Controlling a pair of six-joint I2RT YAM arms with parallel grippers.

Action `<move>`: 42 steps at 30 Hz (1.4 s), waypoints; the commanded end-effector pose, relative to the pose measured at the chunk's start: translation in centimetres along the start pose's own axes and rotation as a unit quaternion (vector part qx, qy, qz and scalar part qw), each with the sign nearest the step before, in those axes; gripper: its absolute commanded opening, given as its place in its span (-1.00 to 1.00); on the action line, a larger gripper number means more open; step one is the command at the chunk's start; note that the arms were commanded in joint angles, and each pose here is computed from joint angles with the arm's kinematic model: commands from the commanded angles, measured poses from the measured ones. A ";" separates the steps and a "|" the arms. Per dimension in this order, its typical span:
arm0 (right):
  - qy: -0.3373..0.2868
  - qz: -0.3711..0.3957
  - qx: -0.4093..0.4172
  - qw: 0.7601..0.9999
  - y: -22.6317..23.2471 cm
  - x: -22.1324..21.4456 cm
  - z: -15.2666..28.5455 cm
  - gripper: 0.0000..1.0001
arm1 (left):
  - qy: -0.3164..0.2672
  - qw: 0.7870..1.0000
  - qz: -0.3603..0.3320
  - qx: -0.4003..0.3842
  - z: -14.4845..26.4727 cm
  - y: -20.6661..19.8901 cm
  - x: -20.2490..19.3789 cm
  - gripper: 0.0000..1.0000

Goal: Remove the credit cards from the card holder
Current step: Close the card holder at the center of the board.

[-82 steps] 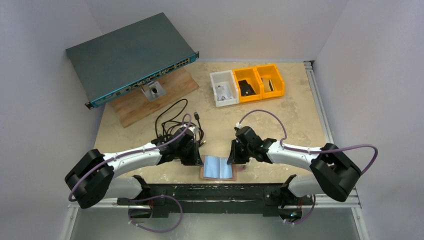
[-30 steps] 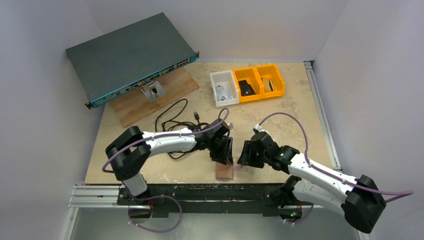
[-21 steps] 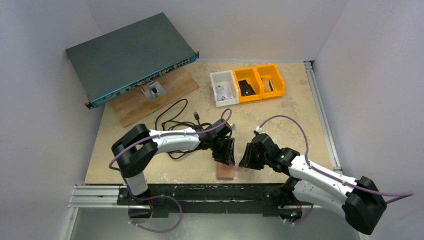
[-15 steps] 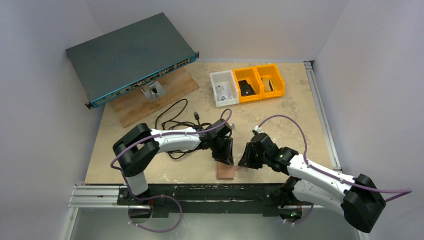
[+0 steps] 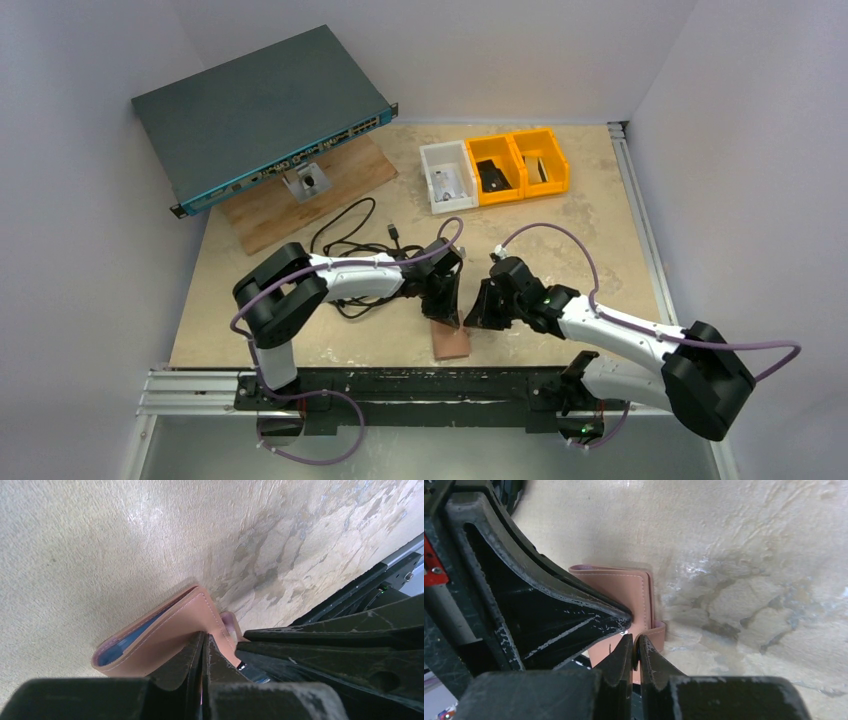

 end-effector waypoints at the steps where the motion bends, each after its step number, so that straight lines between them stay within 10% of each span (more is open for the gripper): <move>1: -0.022 0.008 0.052 0.998 2.4 2.0 -0.3 -1.00 | -0.008 1.000 -0.007 0.019 -0.6 0.7 0.5 -1.00; 25: 0.016 -0.020 0.034 0.999 0.7 -0.1 -3.7 -0.89 | -0.071 0.996 -0.051 -0.006 5.0 -1.3 1.4 -0.90; 42: -0.021 -0.004 0.063 0.998 3.2 2.7 -1.3 -0.33 | -0.119 0.992 -0.047 0.024 8.7 1.9 0.7 -0.78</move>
Point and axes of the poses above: each gripper's point midway between its finger pads, its own z axis back along the fingers, its own y axis along the line the jaws close on, x = y × z, the point moved 4 cm from there along z, back along the fingers, and after that the axes turned 15 degrees about z, right-handed, at the moved point
